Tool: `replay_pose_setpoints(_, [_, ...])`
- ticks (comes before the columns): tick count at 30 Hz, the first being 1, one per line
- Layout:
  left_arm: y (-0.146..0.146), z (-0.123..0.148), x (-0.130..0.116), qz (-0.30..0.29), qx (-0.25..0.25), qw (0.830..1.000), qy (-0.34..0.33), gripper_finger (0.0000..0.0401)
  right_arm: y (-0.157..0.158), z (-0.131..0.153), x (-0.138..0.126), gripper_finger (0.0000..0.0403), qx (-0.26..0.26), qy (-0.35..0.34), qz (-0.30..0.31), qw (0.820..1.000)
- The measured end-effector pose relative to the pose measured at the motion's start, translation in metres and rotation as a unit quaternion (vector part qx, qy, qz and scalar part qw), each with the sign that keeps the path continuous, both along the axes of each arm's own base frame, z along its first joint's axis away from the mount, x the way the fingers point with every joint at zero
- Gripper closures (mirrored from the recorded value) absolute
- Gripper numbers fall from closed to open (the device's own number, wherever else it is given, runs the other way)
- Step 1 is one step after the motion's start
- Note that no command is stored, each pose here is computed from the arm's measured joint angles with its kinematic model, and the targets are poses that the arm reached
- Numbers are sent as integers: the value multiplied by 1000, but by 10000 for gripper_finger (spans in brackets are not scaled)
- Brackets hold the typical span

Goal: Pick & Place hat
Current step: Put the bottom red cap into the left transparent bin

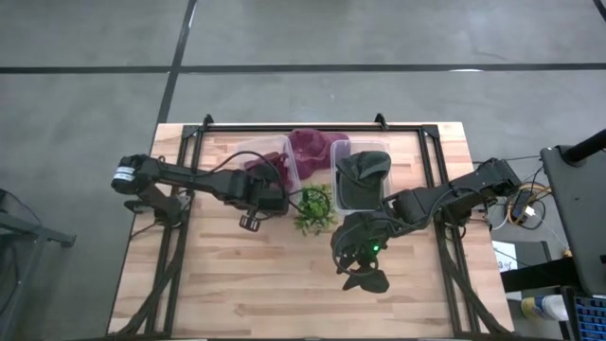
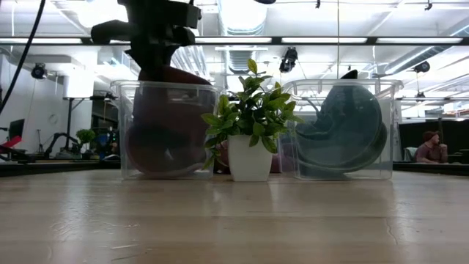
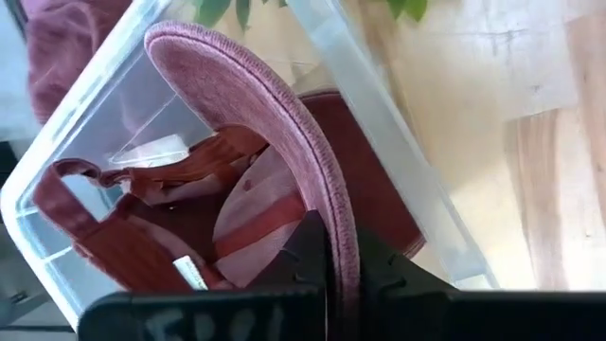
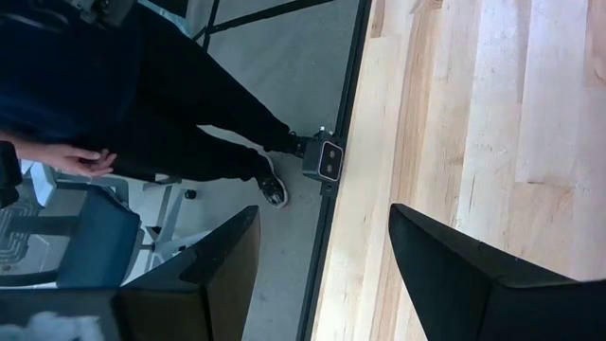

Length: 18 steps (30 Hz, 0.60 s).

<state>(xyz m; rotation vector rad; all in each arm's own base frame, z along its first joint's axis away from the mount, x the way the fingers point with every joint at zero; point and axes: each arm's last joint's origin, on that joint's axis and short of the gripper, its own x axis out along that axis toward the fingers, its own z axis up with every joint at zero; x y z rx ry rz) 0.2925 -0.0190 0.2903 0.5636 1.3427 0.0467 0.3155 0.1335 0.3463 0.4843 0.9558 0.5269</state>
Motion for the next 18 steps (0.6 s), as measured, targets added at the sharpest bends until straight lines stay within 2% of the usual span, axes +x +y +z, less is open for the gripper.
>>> replay_pose_setpoints(5, [3, 8, 1, 5, 53, 998, -14, 369, 0, 0, 0, 174, 0, 0, 0, 1000])
replay_pose_setpoints(8, [4, 17, 1, 8, 63, 998, -31, 350, 0, 0, 0, 174, 0, 0, 0, 1000])
replay_pose_setpoints(10, [3, 23, 1, 23, 52, 997, -48, 341, 0, 0, 0, 174, 0, 0, 0, 1000])
replay_pose_setpoints(15, [-1, 24, -3, 12, -35, 999, -38, 336, 0, 0, 0, 174, 0, 0, 0, 1000])
replay_pose_setpoints(18, [-2, 22, -2, 23, -46, 998, -37, 335, 0, 0, 0, 174, 0, 0, 0, 1000])
